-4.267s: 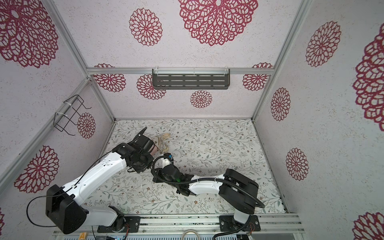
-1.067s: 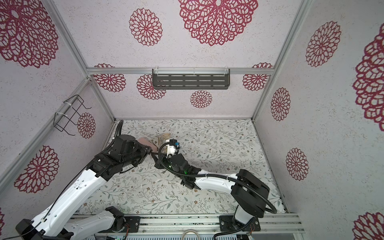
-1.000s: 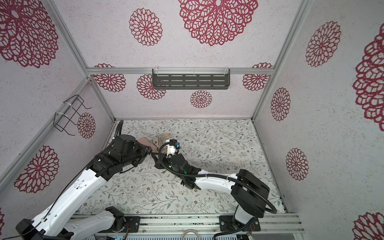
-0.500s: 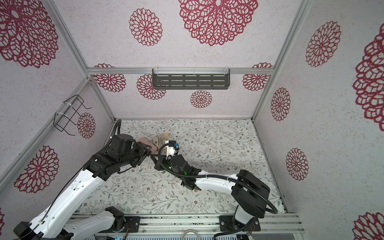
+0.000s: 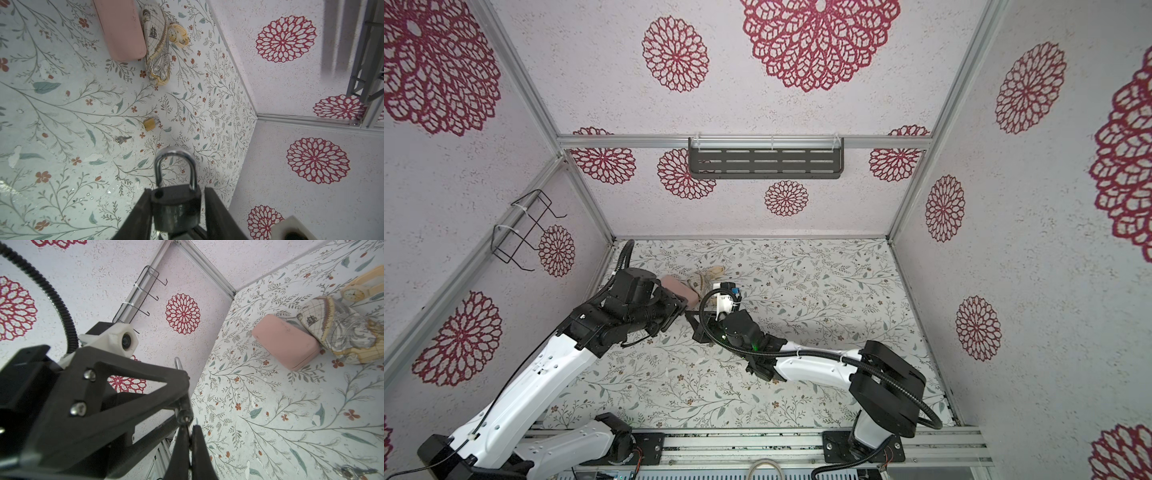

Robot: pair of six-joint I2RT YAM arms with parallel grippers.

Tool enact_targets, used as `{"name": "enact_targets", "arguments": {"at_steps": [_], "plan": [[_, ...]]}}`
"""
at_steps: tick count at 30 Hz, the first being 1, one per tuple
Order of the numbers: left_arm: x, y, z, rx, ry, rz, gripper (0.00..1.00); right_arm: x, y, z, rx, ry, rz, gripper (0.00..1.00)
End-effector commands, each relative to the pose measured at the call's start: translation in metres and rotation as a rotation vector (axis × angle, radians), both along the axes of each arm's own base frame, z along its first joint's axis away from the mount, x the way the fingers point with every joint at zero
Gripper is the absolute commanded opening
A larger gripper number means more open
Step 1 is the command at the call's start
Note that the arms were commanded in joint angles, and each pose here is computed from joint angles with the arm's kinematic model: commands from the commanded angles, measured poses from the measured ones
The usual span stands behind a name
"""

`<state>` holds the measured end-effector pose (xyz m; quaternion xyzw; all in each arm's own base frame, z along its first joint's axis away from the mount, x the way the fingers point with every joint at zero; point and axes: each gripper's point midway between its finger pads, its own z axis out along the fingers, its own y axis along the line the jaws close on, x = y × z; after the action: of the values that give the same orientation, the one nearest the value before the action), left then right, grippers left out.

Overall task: Unlock with the key
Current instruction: 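Raise the padlock and key together with both grippers, tilting them upward, then open the right gripper off the key while the left holds the padlock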

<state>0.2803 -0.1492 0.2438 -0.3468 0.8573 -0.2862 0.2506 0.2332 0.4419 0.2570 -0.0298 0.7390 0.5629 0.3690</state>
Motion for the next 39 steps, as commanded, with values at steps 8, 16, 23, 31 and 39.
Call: {"name": "enact_targets", "arguments": {"at_steps": [8, 16, 23, 31, 39], "plan": [[0.010, 0.002, 0.013, 0.054, -0.072, -0.020, 0.14, -0.008, -0.002, 0.050, 0.046, -0.105, 0.013, 0.00], [0.032, -0.006, 0.051, 0.174, -0.328, -0.165, 0.00, -0.004, -0.033, 0.070, -0.054, -0.183, -0.071, 0.47], [0.039, -0.037, 0.063, 0.310, -0.708, -0.459, 0.00, 0.020, -0.097, 0.072, -0.235, -0.122, -0.148, 0.63], [0.035, -0.083, 0.061, 0.418, -1.037, -0.693, 0.00, 0.035, -0.120, 0.063, -0.554, -0.070, -0.010, 0.74], [0.035, -0.113, 0.046, 0.468, -1.120, -0.789, 0.00, 0.053, -0.116, 0.065, -0.724, -0.063, -0.001, 0.78]]}}
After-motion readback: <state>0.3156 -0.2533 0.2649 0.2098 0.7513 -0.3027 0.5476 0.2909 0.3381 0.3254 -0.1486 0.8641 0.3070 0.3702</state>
